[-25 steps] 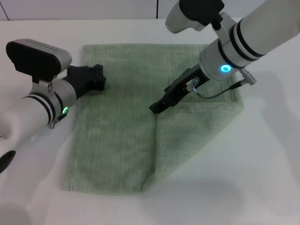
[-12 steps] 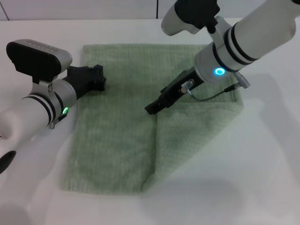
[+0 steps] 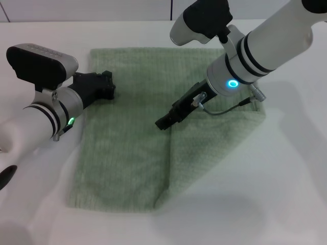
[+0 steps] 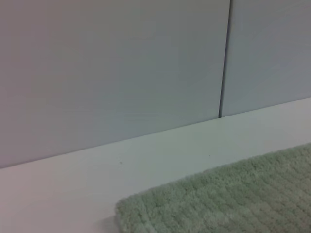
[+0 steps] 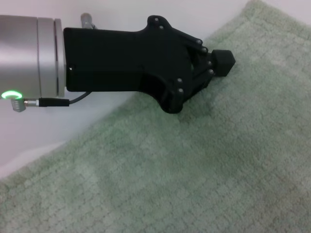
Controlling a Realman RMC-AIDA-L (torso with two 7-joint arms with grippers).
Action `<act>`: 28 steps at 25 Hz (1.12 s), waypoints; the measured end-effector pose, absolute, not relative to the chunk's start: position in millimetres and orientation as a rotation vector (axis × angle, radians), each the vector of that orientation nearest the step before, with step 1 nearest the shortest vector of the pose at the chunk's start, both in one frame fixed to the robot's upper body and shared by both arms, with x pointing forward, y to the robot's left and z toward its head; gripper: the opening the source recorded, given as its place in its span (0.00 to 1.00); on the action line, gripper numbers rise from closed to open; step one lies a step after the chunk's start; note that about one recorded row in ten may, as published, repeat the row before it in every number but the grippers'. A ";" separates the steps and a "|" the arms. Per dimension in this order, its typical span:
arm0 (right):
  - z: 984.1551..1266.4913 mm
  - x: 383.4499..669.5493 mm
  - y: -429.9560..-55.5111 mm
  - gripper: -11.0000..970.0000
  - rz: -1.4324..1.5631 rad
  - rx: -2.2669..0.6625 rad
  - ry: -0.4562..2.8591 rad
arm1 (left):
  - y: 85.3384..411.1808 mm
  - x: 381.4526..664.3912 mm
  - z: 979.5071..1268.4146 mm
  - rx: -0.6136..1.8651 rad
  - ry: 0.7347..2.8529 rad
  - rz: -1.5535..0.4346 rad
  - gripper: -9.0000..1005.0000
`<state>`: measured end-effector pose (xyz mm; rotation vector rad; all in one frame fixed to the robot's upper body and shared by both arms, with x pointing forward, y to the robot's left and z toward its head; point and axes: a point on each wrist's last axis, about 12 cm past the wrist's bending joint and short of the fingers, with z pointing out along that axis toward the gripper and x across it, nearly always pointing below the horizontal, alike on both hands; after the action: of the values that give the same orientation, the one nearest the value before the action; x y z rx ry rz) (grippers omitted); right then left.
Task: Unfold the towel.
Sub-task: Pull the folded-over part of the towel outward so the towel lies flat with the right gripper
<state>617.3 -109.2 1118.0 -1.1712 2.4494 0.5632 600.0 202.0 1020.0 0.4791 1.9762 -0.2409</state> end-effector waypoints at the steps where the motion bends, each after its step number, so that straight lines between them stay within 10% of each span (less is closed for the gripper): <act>1: 1117.8 617.2 -109.2 0.77 0.563 -1.171 2.450 | 202.2 600.1 1020.1 0.479 1.976 -0.241 0.05; 28: 1117.9 618.2 -104.7 0.76 0.482 -1.229 2.474 | 202.0 600.1 1020.6 0.478 1.972 -0.243 0.06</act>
<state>618.2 -104.7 1117.9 -1.2291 2.4742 0.4819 600.1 202.0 1020.6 0.4784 1.9720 -0.2434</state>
